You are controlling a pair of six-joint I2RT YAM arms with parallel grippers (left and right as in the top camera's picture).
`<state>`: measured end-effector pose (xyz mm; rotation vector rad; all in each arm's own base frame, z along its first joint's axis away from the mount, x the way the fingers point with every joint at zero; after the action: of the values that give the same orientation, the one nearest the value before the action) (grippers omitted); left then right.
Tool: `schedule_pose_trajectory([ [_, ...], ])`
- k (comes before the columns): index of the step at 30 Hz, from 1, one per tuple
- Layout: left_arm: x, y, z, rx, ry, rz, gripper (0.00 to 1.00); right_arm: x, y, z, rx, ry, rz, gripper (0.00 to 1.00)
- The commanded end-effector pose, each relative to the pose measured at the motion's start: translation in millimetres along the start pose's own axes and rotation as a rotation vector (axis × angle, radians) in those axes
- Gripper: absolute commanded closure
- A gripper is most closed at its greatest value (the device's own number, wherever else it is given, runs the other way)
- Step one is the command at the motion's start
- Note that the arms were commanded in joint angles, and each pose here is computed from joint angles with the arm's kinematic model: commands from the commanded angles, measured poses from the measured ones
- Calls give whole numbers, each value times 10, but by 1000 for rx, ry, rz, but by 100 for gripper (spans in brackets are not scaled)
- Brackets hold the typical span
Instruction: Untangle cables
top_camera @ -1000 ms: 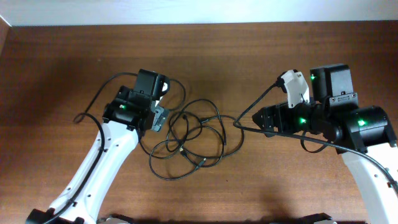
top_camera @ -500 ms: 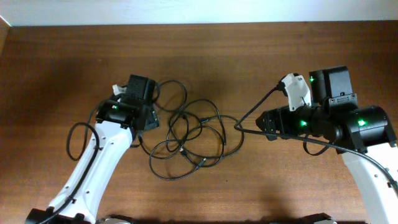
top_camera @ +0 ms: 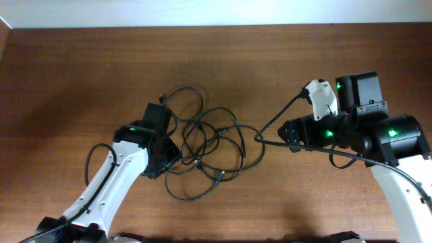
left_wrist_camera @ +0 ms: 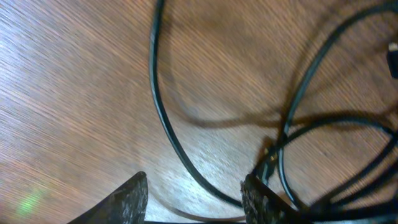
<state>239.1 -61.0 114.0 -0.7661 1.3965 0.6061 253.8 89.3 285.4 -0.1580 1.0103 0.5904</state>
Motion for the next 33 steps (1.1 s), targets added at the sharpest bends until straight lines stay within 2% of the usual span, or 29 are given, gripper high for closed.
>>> schedule_pose_trajectory([
  [1, 17, 18, -101, -56, 70, -19, 51, -32, -15, 21, -17, -9, -13, 7],
  [2, 40, 42, -110, -93, 73, -10, 50, -32, -15, 20, -19, -8, -14, 7],
  [3, 71, 67, -115, -126, 74, -3, 41, -32, -15, 20, -20, -8, -14, 7],
  [4, 110, 120, -124, -164, 72, 18, 28, -32, -14, 18, -30, -7, -13, 7],
  [7, 161, 195, -125, -208, 59, 48, 13, -32, -14, 13, -37, -5, -13, 7],
  [9, 171, 213, -124, -216, 61, 53, 9, -32, -14, 14, -37, -5, -13, 7],
  [11, 171, 212, -126, -219, 62, 53, 14, -32, -14, 15, -37, -6, -13, 7],
  [13, 171, 213, -124, -223, 61, 53, 13, -32, -14, 15, -37, -6, -13, 7],
  [16, 174, 236, -79, -251, 21, 67, 1, -32, -14, 13, -37, -5, -13, 7],
  [24, 164, 343, 144, -360, -20, 72, 1, -32, -12, 8, -36, -2, -12, 7],
  [33, 270, 378, 159, -367, -16, 104, 1, -32, -12, 9, -36, -3, -12, 7],
])
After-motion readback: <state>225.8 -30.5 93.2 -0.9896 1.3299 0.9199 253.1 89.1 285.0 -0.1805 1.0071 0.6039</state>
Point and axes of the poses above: each gripper's point midway between its finger pads, its own x axis out along the fingers, its own y axis along the line the jaws close on, z = x × y, the point moved 5 cm from there along -x, back along the fingers, and after that the axes turned 12 degrees about -x, right-handed, at the moved point
